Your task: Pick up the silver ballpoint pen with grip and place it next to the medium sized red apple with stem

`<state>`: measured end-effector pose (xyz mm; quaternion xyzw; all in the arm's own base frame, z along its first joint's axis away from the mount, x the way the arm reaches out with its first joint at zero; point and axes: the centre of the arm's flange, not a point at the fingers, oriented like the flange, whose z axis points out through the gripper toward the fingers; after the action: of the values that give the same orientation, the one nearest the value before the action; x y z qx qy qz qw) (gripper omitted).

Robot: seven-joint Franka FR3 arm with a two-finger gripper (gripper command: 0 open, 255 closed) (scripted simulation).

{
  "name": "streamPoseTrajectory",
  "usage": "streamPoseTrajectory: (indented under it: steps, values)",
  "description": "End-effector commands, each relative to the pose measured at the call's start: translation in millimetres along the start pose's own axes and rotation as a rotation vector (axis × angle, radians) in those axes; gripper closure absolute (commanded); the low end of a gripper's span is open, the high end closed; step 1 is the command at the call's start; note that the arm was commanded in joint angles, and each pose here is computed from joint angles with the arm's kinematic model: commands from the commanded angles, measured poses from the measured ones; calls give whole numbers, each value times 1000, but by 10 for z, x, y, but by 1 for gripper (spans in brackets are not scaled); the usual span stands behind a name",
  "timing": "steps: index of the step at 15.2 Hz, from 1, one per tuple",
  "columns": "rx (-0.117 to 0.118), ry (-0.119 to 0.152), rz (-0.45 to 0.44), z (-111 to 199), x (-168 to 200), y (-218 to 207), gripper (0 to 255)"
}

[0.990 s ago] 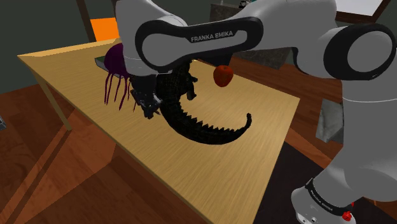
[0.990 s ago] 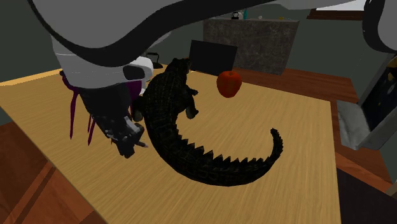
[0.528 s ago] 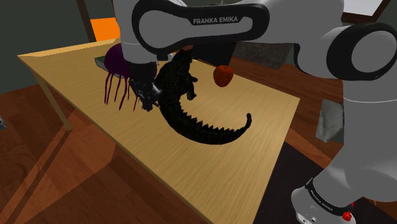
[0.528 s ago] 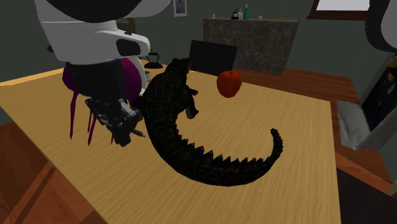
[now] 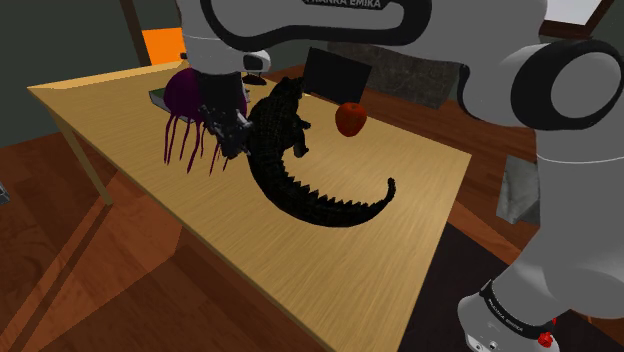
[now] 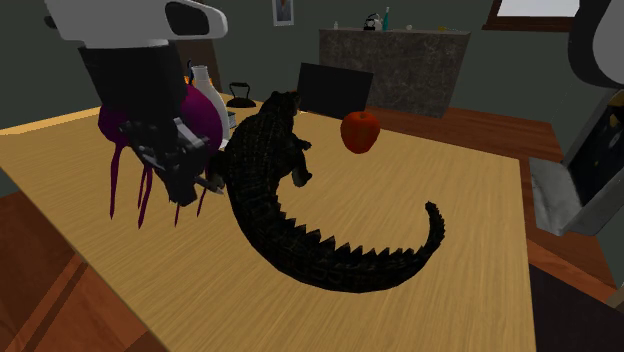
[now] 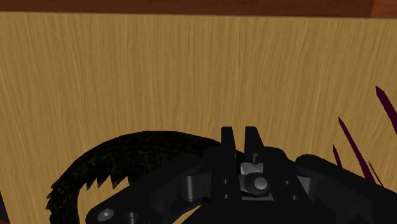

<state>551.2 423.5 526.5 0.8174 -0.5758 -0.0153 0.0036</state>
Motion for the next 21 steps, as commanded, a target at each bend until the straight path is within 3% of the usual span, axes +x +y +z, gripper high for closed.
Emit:
streamPoseTrajectory:
  steps: [1, 4, 21]
  values:
    - [-1, 0, 0, -105, 8, -4, 255]
    - [-1, 0, 0, -217, 6, -1, 255]
    - [-1, 0, 0, -251, 2131, 718, 255]
